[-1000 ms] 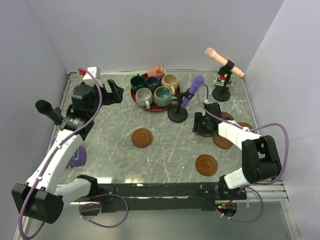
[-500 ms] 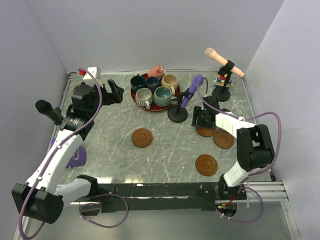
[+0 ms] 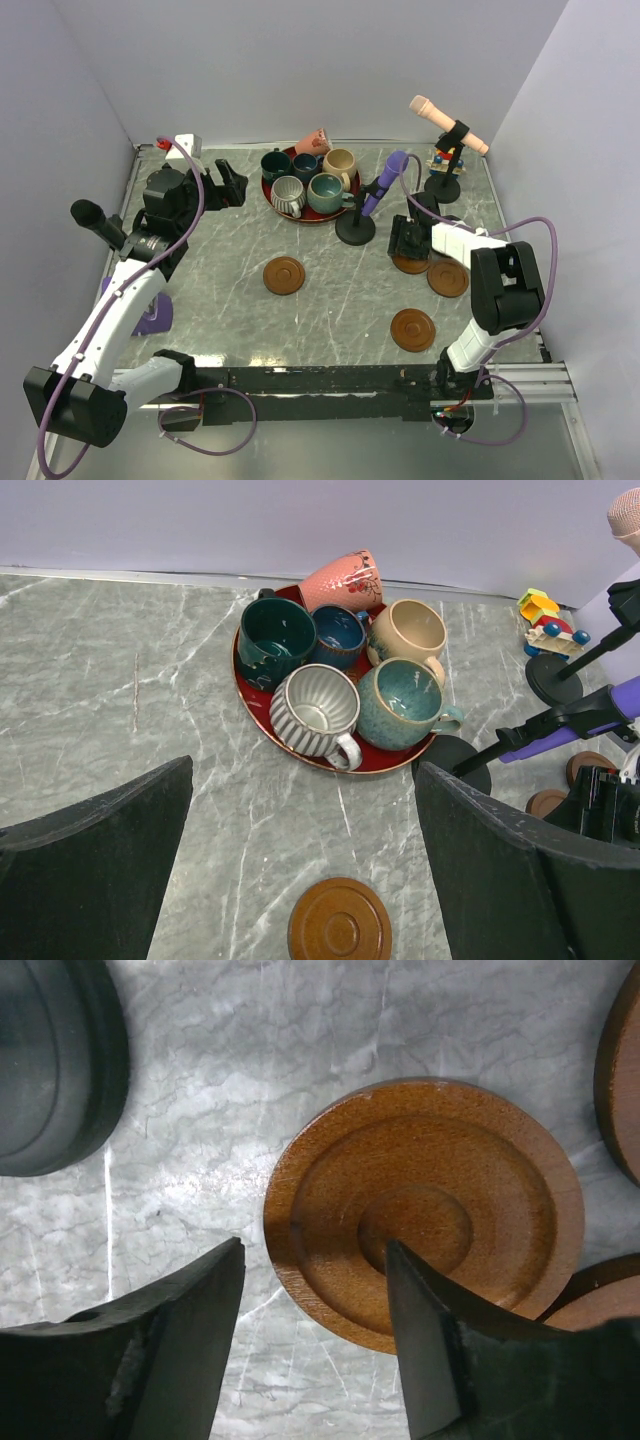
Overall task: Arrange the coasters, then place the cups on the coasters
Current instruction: Move the coaster to the center of the board.
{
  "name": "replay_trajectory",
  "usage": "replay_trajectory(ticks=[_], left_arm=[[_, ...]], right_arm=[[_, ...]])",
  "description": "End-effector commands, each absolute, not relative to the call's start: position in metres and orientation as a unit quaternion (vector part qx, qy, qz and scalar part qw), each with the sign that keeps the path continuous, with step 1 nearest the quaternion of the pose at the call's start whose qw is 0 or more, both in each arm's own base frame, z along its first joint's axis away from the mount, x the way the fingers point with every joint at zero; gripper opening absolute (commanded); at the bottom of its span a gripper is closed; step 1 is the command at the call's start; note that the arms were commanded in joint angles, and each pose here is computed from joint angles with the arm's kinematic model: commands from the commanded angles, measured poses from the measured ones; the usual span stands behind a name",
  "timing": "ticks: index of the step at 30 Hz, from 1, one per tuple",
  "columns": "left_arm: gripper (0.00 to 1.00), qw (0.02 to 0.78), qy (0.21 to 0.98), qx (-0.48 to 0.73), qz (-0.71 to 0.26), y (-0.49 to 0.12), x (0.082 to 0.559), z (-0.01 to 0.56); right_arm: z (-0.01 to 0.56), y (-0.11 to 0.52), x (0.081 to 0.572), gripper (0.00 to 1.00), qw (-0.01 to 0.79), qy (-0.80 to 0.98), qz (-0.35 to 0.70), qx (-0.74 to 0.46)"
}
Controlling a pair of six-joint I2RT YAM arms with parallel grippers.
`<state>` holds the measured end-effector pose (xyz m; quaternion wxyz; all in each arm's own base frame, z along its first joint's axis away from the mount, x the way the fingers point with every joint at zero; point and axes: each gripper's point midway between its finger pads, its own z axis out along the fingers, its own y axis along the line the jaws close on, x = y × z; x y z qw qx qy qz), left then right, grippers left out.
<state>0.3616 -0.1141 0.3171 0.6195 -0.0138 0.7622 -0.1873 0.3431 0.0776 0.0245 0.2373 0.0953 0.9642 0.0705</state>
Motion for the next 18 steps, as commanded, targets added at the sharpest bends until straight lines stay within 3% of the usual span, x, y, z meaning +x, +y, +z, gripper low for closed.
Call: replay_trajectory(ticks=[1,18], left_arm=[[0.97,0.641,0.740,-0.006,-0.202,-0.118,0.359,0.338],[0.97,0.640,0.742,-0.008,-0.200,-0.117,0.360,0.337]], right_arm=[[0.023,0.074,0.336,0.63,0.215,0.970,0.061,0.093],[0.019,0.118,0.303,0.62,0.190,0.978,0.075,0.045]])
